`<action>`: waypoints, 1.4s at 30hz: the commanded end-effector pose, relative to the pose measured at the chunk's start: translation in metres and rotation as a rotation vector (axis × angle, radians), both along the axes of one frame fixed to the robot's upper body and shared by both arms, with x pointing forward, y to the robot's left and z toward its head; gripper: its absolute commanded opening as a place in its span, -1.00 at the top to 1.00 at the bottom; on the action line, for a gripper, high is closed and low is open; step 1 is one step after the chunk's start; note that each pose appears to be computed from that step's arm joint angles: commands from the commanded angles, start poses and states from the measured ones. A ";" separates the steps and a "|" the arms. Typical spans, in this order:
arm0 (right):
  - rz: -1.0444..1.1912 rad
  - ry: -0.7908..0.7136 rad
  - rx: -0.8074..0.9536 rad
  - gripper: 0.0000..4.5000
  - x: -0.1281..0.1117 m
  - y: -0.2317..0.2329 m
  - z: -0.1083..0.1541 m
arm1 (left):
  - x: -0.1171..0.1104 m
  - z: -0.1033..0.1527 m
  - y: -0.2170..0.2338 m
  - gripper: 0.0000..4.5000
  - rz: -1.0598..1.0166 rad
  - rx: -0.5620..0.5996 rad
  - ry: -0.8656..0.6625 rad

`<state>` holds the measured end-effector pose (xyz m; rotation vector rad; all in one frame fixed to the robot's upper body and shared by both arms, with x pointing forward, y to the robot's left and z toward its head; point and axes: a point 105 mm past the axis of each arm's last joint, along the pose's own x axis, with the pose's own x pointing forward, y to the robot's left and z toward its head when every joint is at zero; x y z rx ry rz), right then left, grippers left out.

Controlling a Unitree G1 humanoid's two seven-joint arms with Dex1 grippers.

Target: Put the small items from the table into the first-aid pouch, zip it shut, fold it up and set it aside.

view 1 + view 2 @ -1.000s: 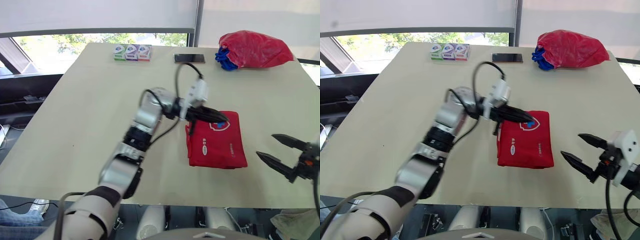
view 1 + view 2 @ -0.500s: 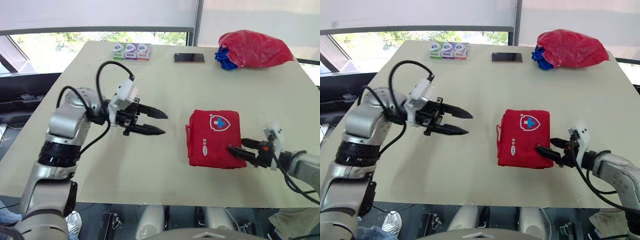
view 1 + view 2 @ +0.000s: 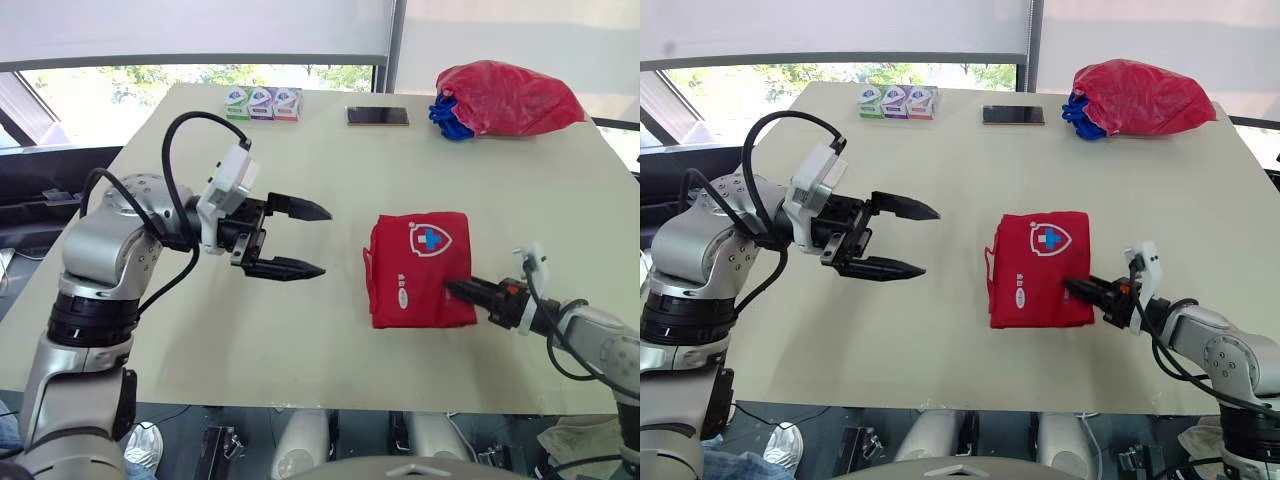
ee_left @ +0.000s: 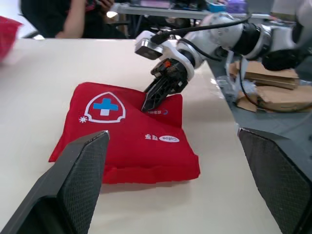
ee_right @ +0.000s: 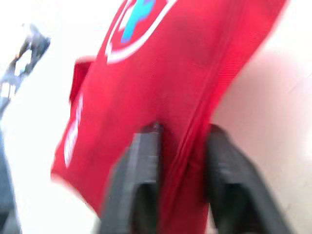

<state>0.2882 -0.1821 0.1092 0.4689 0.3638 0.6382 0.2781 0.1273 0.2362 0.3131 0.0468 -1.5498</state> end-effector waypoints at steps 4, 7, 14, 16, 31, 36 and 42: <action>-0.502 -0.082 0.157 0.99 0.034 -0.064 0.030 | 0.008 0.020 0.002 -1.00 0.072 -0.045 -0.079; -0.730 -0.067 0.272 0.99 0.048 -0.087 0.029 | 0.016 0.023 0.003 -1.00 0.123 -0.070 -0.064; -1.157 -0.061 0.553 0.99 0.068 -0.130 0.031 | 0.022 0.028 0.001 -1.00 0.167 -0.129 -0.069; -1.247 -0.061 0.634 0.99 0.070 -0.138 0.031 | 0.025 0.029 0.002 -1.00 0.184 -0.140 -0.074; -0.850 0.036 0.244 -0.76 0.039 -0.075 0.008 | 0.032 0.020 0.015 -1.00 0.243 -0.126 -0.076; -0.643 -0.039 -0.017 -0.98 0.007 -0.070 0.014 | 0.028 0.005 0.025 -1.00 0.276 -0.109 -0.077; -0.155 -0.377 -0.382 -0.98 -0.031 -0.035 0.042 | 0.023 -0.028 0.049 -1.00 0.433 -0.105 0.002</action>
